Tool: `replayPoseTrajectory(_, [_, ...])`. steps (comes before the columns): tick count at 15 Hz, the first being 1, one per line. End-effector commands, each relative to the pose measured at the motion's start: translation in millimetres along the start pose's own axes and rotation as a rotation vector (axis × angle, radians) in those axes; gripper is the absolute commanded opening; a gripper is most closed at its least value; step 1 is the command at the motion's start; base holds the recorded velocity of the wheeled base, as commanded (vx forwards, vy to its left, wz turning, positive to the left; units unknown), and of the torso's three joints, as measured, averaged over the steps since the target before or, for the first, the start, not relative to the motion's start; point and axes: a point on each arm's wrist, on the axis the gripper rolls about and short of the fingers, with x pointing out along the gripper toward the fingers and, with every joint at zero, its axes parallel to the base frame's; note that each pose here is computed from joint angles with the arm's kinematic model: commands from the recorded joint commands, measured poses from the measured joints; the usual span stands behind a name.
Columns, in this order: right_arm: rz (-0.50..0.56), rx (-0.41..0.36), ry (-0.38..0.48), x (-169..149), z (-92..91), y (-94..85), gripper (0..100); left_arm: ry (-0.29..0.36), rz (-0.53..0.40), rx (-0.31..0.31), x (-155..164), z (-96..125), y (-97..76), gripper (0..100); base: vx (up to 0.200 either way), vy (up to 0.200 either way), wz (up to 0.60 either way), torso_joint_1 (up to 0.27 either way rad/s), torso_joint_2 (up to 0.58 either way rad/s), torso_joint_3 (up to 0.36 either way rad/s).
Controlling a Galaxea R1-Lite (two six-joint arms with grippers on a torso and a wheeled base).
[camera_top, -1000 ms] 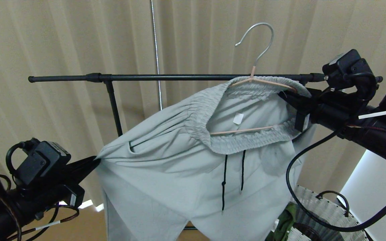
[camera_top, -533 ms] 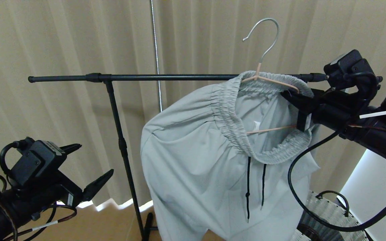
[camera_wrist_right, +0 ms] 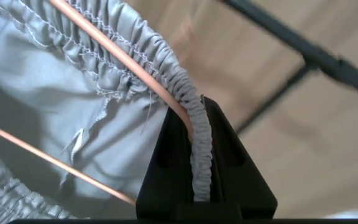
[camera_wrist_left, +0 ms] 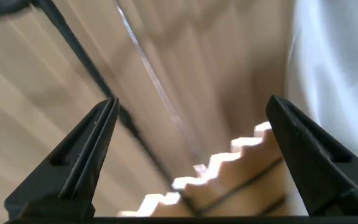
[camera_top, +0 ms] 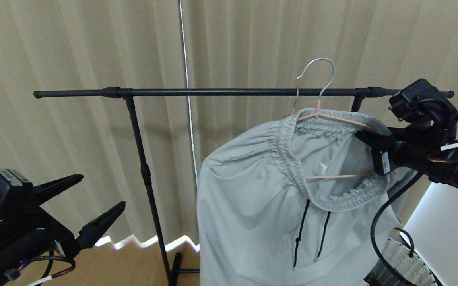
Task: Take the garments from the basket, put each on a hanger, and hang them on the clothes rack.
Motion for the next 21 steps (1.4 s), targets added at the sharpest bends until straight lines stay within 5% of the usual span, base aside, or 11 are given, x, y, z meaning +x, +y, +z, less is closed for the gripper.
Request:
replayPoseTrajectory(1, [-0.064, 0.000, 0.022, -24.8, 2.1, -6.0, 0, 0.024, -0.001, -0.044, -4.8, -6.3, -2.9, 100, 0.000, 0.000, 0.00, 0.000, 0.00, 0.000])
replayPoseTrajectory(6, [-0.185, -0.014, 0.143, -41.7, -13.3, -5.9, 0, 0.009, -0.011, -0.004, -14.0, -7.7, -7.8, 100, 0.000, 0.000, 0.00, 0.000, 0.00, 0.000])
replayPoseTrajectory(8, [-0.216, -0.008, 0.146, -47.6, -15.0, -10.4, 0, -0.026, -0.043, 0.035, -16.2, -3.0, -13.0, 100, 0.000, 0.000, 0.00, 0.000, 0.00, 0.000])
replayPoseTrajectory(16, [-0.226, -0.007, 0.167, -45.8, -19.9, -12.2, 0, -0.025, -0.042, 0.032, -16.3, -3.1, -12.8, 100, 0.000, 0.000, 0.00, 0.000, 0.00, 0.000])
replayPoseTrajectory(21, [-0.224, -0.008, 0.168, -45.8, -20.3, -12.0, 0, -0.021, -0.043, 0.031, -16.2, -3.8, -13.0, 100, 0.000, 0.200, 0.00, 0.005, 0.01, 0.003])
